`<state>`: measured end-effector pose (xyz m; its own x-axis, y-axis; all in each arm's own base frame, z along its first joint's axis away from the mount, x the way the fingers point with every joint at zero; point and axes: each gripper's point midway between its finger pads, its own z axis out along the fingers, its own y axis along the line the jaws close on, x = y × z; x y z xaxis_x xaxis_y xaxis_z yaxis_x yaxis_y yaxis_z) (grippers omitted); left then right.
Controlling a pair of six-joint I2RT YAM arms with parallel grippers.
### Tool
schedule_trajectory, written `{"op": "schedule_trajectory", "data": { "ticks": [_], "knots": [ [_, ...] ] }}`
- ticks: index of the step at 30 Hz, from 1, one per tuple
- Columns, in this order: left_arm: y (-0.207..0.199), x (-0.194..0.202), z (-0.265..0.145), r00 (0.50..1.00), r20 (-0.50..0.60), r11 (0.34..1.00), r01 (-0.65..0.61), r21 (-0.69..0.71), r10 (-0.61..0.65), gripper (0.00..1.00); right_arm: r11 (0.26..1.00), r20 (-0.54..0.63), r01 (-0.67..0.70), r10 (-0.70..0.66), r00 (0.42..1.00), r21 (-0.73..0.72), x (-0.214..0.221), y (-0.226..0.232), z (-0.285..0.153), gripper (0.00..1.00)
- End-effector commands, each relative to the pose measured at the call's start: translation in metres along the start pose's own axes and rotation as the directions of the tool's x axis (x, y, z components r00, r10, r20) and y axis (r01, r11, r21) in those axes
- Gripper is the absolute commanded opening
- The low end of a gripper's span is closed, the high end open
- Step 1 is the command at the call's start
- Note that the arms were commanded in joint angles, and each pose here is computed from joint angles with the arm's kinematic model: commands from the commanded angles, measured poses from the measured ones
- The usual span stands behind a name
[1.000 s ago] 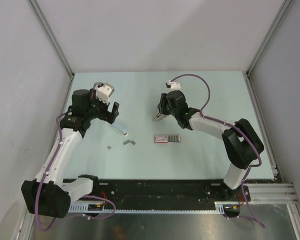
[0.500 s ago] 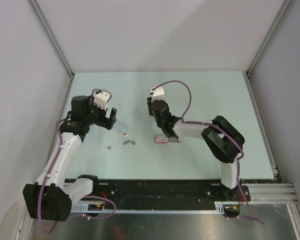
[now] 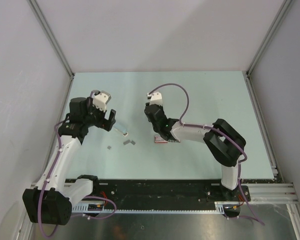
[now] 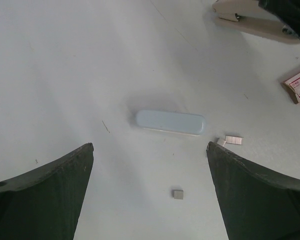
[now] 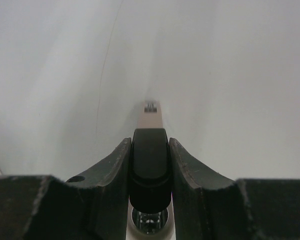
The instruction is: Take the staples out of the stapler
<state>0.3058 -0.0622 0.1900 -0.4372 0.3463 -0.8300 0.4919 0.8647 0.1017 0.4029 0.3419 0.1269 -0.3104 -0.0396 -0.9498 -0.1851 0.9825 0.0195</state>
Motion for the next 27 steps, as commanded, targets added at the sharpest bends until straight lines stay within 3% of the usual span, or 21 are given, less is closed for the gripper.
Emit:
{"op": "schedule_trajectory", "data": {
  "ticks": [1, 8, 12, 19, 23, 27],
  "knots": [
    [-0.003, -0.008, -0.005, 0.999, 0.042, 1.000, 0.005, 0.014, -0.006, 0.99, 0.999, -0.156, 0.048, -0.044, 0.987, 0.021, 0.033, -0.012, -0.017, 0.22],
    [-0.003, -0.010, -0.012, 0.998, 0.061, 1.000, -0.011, -0.001, 0.011, 1.00, 0.998, -0.226, 0.039, -0.048, 0.973, -0.045, 0.045, -0.006, -0.024, 0.21],
    [-0.003, -0.007, -0.013, 0.998, 0.058, 1.000, -0.014, -0.006, 0.014, 1.00, 0.994, -0.260, 0.022, -0.050, 0.964, -0.108, 0.049, -0.002, -0.022, 0.28],
    [-0.003, -0.004, -0.013, 0.998, 0.055, 1.000, -0.011, -0.009, 0.012, 0.99, 0.980, -0.321, -0.061, -0.003, 0.947, -0.190, 0.047, -0.006, -0.014, 0.55],
    [-0.007, -0.004, -0.014, 0.998, 0.059, 1.000, -0.013, 0.008, 0.012, 0.99, 0.978, -0.298, -0.016, -0.048, 0.953, -0.206, 0.035, -0.007, -0.023, 0.82],
    [-0.009, -0.011, -0.020, 0.997, 0.081, 1.000, -0.013, 0.016, 0.011, 0.99, 0.962, -0.206, 0.082, -0.139, 0.969, -0.261, 0.007, 0.011, -0.048, 0.94]
  ]
}}
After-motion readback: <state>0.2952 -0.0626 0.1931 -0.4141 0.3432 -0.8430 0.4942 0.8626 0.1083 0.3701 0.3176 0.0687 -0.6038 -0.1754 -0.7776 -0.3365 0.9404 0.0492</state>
